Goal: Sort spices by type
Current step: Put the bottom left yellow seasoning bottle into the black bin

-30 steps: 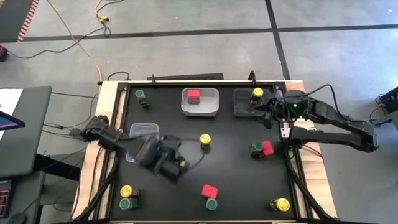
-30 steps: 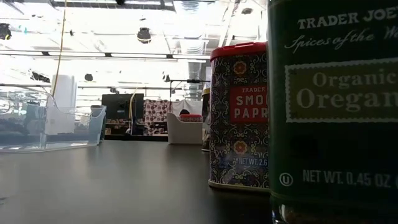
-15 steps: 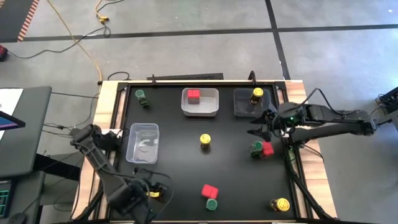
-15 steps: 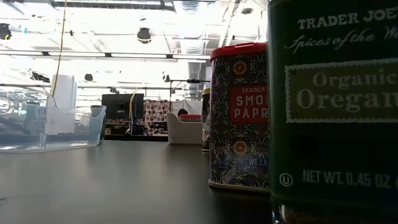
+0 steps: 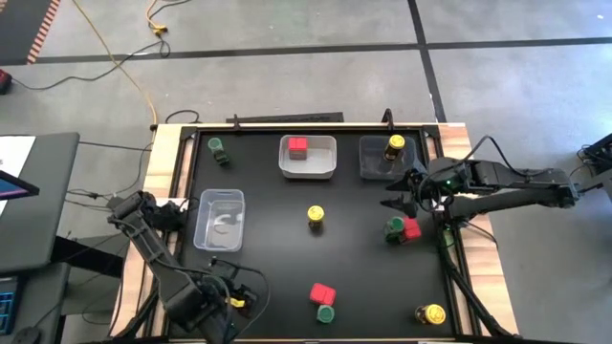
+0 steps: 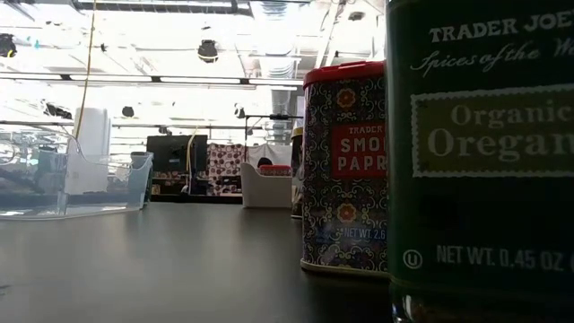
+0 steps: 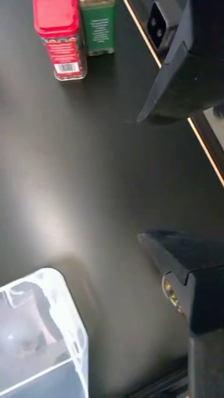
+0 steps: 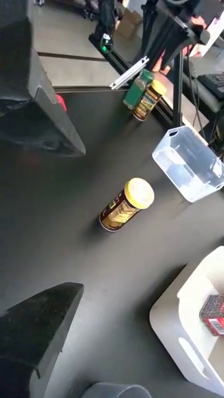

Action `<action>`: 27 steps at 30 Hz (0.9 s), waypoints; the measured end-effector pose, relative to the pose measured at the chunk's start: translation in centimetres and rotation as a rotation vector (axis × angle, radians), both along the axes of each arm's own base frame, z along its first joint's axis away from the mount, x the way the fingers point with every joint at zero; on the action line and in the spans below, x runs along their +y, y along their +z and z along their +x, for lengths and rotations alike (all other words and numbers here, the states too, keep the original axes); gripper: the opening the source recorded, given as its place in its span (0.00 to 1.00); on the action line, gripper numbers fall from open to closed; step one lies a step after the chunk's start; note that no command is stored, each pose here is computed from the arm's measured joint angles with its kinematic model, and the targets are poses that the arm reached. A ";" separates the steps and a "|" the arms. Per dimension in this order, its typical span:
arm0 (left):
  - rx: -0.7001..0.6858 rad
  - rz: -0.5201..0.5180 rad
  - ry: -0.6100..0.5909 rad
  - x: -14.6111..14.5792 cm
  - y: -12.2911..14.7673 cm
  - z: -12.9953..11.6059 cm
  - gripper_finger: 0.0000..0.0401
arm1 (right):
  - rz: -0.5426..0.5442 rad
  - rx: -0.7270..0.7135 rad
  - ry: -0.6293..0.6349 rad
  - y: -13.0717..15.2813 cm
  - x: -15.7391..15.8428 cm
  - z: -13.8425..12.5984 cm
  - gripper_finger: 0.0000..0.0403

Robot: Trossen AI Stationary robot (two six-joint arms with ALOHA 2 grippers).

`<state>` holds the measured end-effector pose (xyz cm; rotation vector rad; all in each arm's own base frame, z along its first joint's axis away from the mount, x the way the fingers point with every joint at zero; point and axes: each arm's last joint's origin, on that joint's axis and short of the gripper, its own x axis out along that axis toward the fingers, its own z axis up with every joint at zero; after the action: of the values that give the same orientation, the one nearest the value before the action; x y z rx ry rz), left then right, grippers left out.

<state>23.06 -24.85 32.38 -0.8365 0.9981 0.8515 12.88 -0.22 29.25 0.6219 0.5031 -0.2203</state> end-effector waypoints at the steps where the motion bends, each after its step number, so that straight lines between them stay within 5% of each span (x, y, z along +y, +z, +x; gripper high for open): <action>1: 0.001 0.001 0.006 0.2 0.0 0.2 0.67 | 0.000 0.005 0.000 0.0 0.0 0.0 0.93; 7: 0.082 -0.037 0.079 1.6 -0.1 1.1 0.69 | -0.007 0.025 0.004 -0.2 0.0 -0.1 0.93; 16: 0.109 -0.029 0.087 2.3 -0.4 2.0 0.86 | -0.023 0.026 0.014 -0.2 0.0 -0.1 0.93; 27: 0.046 -0.103 0.126 2.0 -0.4 2.9 0.87 | -0.026 0.027 0.016 -0.2 0.0 -0.1 0.93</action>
<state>25.95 -22.85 31.96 -0.9793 1.0453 0.9357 12.76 -0.22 29.05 0.5905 0.5299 -0.2203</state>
